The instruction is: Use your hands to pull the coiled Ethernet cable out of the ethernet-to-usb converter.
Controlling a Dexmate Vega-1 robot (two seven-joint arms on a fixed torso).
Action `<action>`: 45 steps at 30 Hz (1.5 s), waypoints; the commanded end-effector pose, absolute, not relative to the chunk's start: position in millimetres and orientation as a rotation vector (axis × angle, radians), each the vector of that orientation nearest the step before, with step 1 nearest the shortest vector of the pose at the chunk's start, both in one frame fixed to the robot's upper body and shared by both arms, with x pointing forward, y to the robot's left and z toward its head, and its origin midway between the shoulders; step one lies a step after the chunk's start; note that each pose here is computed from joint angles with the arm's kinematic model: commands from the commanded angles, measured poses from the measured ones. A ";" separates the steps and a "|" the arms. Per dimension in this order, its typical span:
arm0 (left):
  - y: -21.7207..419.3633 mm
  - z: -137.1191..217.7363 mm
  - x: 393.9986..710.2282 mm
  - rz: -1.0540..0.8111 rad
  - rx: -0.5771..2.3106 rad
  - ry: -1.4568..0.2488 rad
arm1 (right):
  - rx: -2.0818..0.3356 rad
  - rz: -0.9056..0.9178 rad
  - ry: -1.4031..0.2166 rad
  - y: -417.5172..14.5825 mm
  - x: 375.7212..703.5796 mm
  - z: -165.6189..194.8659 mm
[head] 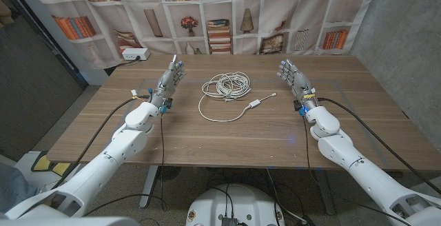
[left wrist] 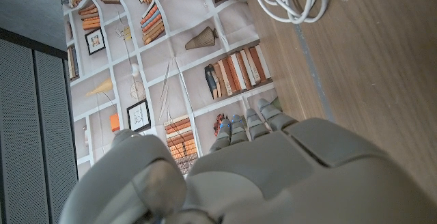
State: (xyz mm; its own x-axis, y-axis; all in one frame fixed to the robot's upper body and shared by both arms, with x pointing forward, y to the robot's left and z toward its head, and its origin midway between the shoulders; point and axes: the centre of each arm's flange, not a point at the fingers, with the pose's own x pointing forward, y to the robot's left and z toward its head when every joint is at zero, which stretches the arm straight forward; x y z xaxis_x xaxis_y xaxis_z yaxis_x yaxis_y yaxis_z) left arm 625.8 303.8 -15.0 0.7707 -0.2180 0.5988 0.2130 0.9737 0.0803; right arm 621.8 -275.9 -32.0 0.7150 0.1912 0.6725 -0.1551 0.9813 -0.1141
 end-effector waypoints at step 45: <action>320.4 0.9 600.5 -0.245 0.102 -0.716 | -1.094 0.077 -0.807 -243.2 566.4 6.2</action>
